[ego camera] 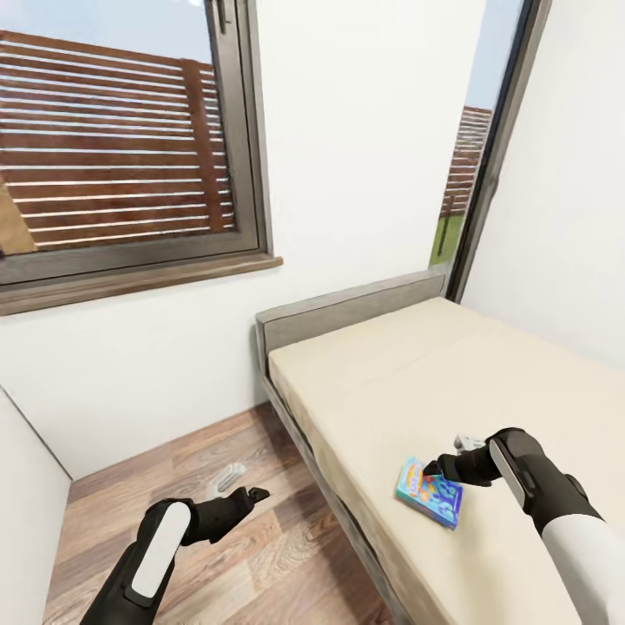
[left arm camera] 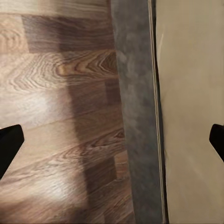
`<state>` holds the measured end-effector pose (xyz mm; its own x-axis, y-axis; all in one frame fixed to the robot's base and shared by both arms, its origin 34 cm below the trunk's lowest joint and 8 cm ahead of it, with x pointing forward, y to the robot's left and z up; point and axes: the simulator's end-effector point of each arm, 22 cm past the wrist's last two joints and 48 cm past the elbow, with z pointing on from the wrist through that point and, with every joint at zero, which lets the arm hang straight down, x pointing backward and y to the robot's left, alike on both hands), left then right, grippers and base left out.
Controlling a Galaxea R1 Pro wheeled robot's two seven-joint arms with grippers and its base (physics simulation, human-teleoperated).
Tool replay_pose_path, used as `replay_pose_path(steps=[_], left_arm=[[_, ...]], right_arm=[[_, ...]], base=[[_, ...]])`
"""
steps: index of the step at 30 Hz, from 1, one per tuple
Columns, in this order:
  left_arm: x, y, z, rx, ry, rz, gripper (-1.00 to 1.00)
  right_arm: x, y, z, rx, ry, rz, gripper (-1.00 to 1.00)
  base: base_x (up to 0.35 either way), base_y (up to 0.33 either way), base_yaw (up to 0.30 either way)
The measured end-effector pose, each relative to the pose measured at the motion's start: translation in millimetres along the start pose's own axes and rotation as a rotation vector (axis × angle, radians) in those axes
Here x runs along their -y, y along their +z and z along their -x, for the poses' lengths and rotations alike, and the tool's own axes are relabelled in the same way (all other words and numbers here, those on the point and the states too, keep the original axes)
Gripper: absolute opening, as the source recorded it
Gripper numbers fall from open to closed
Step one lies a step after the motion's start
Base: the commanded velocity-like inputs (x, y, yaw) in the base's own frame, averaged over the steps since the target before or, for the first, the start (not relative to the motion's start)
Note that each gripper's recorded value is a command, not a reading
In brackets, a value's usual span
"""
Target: Put all the toys in the child's room - the three board games (two on the bed and one on the table), the two jigsaw puzzles on the table, and the tennis ball on the table - inside the toy box on the table in the child's room.
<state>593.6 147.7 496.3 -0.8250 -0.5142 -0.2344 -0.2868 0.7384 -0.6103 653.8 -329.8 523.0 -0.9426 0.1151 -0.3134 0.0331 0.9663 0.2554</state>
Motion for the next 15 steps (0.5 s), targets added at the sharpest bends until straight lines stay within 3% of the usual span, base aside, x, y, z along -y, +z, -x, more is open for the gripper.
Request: replay_pose_path(steps=[9, 15], left_arm=[[-1.2, 0.3, -0.8, -0.001, -0.001, 0.001, 1.0], [-2.8, 1.1, -3.0, -0.005, -0.002, 0.0, 1.0]], right_arm=[[-0.6, 0.1, -0.1, 0.0, 0.001, 0.002, 1.0], [0.9, -0.2, 0.0, 0.0, -0.001, -0.003, 1.0]], base=[[0.0, 0.0, 0.272], [0.0, 0.0, 0.157]])
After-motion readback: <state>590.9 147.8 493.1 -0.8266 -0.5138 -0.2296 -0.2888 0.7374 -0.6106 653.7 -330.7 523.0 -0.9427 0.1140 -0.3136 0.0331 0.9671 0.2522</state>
